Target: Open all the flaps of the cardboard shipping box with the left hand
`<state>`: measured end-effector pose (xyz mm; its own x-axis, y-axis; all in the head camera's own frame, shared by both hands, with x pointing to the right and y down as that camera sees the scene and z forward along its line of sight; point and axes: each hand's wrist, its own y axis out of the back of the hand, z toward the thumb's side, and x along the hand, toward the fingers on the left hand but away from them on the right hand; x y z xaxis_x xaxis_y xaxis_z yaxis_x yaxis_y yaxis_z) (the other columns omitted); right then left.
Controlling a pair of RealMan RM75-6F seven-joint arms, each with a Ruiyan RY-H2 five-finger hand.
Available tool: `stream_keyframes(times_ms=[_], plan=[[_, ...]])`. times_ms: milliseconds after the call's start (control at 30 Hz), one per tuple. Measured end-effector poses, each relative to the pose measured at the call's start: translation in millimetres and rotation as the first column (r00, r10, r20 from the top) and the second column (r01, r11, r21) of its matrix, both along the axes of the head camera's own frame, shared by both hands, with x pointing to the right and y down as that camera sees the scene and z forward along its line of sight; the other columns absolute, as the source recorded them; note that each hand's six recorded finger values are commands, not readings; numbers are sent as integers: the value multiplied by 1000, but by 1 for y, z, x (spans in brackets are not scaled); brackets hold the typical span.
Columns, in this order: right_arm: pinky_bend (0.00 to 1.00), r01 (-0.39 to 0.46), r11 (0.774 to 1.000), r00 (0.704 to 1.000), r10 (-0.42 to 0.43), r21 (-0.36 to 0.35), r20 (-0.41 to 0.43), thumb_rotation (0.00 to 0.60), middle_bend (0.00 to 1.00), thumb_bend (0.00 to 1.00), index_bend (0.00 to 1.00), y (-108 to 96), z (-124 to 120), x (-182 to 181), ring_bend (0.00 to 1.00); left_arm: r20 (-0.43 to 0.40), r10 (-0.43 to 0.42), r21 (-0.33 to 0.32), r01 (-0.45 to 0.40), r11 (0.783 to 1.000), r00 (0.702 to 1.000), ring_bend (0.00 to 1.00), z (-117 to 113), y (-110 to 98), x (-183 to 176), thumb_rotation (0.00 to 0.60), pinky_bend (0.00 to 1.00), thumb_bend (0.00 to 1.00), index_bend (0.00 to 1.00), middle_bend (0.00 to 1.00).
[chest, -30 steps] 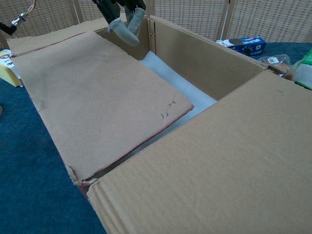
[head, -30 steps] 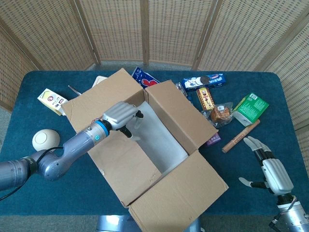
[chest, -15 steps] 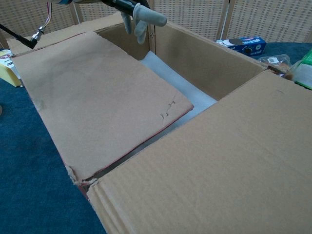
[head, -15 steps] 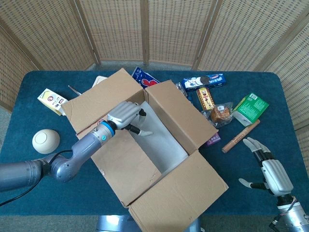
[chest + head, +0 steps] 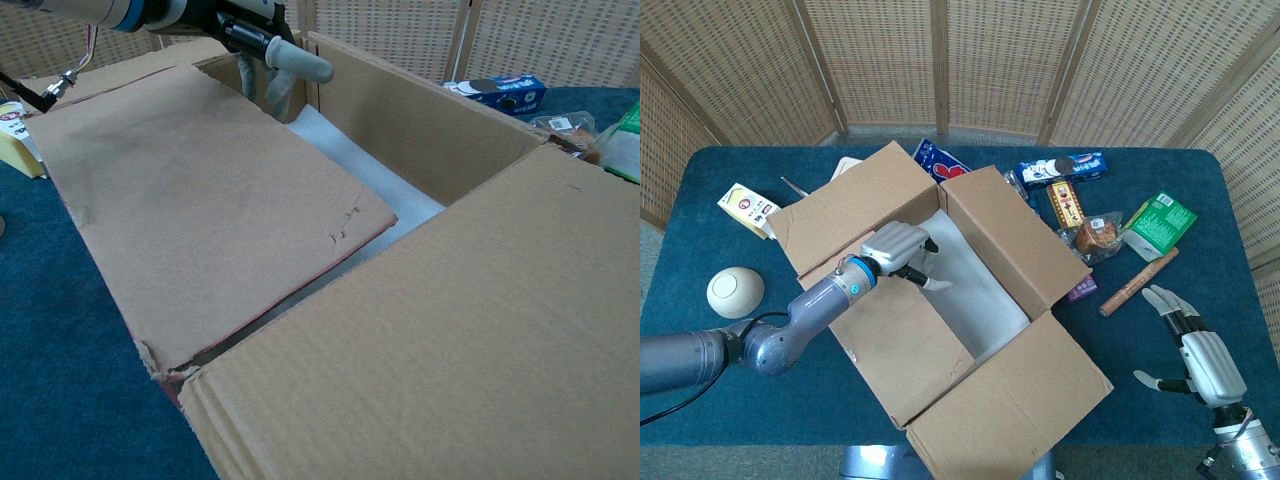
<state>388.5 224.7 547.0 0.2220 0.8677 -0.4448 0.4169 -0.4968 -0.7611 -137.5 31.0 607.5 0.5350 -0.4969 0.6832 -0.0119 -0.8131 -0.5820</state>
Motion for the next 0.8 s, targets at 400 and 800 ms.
stream_keyframes(times_ms=[400, 800], plan=[[105, 6, 1000, 1000, -6, 0, -1, 600, 0, 34, 0, 1, 0, -1, 0, 46, 36, -40, -34, 999, 998, 330, -2, 5, -13, 228, 348, 0, 700, 523], [105, 14, 1000, 1000, -14, 1, 2, 600, 0, 33, 0, 2, -1, -4, 0, 44, 48, -49, -46, 998, 998, 331, -8, 8, -16, 224, 372, 0, 708, 523]])
